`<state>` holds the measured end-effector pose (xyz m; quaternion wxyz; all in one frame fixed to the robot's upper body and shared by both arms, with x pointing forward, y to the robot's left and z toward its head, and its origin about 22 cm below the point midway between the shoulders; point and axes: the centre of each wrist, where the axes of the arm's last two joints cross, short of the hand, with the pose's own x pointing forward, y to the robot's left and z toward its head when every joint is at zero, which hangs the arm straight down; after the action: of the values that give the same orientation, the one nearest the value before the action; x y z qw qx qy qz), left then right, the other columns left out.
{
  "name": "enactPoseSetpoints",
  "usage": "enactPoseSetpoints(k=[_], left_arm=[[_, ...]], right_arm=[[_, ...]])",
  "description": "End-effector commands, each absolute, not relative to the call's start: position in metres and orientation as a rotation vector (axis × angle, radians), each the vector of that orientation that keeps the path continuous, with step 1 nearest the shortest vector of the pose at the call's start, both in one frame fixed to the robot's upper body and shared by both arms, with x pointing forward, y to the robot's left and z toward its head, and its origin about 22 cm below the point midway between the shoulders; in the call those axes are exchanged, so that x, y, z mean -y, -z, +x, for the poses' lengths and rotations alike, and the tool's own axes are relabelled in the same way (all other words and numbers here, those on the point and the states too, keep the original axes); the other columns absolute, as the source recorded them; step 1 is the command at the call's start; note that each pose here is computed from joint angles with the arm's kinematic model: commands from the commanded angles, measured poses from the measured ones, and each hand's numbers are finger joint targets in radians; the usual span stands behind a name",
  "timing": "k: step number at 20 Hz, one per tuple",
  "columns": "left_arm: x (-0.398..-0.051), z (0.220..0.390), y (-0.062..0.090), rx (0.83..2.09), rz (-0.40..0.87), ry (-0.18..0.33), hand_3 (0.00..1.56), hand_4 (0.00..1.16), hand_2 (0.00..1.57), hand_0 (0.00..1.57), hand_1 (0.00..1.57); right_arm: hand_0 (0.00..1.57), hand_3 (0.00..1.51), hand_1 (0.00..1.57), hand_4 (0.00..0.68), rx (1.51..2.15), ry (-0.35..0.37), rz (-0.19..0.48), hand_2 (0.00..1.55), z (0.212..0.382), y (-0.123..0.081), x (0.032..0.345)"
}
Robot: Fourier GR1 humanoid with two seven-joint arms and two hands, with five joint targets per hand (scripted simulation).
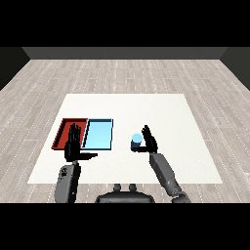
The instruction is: Pick the blue can and put it in the blue box
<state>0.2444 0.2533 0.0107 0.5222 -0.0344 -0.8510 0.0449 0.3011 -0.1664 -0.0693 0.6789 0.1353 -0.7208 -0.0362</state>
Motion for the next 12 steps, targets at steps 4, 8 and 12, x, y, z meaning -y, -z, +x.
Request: enactPoseSetpoints(k=[4, 8, 12], left_arm=[[-0.264, 0.245, -0.017, 2.029, -0.086, -0.117, 0.0, 0.0, 0.0, 0.0, 0.0], [-0.261, 0.232, -0.007, 2.021, -0.08, -0.101, 0.0, 0.0, 0.0, 0.0, 0.0], [-0.266, 0.242, 0.009, 2.036, -0.081, -0.112, 0.0, 0.0, 0.0, 0.0, 0.0]], right_arm=[[0.0, 0.0, 0.0, 0.0, 1.606, 0.071, 0.35, 0.0, 0.323, 0.061, 0.156], [0.0, 0.0, 0.0, 0.0, 1.605, 0.048, 0.324, 0.0, 0.309, 0.084, 0.142], [0.0, 0.0, 0.0, 0.0, 1.612, 0.056, 0.324, 0.0, 0.312, 0.079, 0.159]])
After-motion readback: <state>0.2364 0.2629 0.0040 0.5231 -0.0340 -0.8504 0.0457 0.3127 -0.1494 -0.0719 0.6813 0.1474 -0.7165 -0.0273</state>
